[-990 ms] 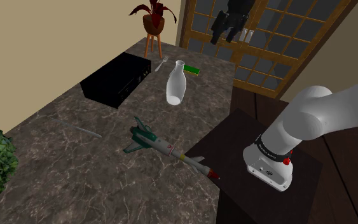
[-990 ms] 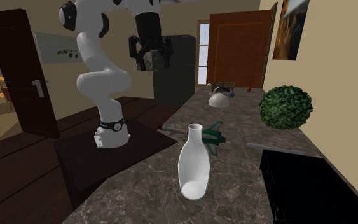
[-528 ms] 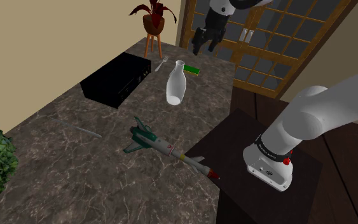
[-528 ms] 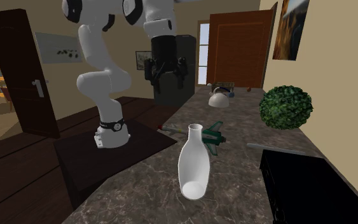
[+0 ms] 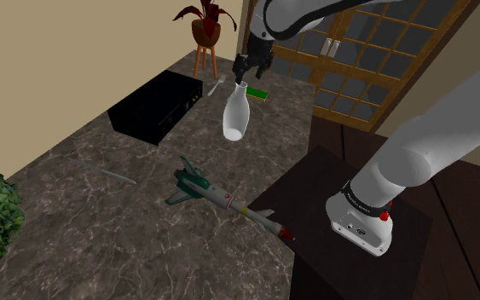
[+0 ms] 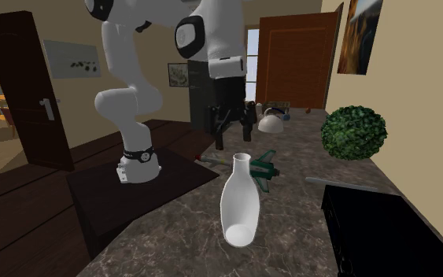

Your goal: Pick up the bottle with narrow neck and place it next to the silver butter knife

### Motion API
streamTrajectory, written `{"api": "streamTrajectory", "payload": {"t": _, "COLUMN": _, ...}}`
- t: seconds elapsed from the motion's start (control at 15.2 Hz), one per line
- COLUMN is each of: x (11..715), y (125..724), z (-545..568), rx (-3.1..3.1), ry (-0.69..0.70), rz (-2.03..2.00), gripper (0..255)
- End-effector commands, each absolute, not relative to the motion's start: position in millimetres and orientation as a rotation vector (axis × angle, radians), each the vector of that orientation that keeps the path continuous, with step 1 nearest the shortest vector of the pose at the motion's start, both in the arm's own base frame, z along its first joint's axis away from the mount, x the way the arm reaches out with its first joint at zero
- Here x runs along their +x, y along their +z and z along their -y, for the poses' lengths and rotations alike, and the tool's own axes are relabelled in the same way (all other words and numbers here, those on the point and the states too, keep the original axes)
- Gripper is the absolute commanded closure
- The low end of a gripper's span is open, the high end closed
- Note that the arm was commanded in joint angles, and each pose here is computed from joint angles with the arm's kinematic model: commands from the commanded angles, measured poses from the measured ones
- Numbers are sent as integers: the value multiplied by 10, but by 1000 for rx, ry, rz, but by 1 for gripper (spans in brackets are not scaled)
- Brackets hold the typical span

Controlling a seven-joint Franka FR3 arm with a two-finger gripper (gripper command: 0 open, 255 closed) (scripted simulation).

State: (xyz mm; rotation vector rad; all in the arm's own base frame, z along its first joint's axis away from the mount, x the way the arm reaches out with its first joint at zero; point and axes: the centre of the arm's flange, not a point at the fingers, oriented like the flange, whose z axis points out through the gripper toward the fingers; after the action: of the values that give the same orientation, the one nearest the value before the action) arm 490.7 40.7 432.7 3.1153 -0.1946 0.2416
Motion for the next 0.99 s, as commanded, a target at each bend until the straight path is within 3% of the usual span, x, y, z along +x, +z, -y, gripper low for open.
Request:
{"api": "streamTrajectory", "payload": {"t": 0.0, "x": 5088, "y": 4143, "z": -458, "rx": 3108, "ry": 244, "rz": 197, "gripper": 0}}
{"api": "streamTrajectory", "payload": {"t": 0.92, "x": 5155, "y": 3742, "z": -448, "rx": 3107, "ry": 244, "rz": 197, "gripper": 0}}
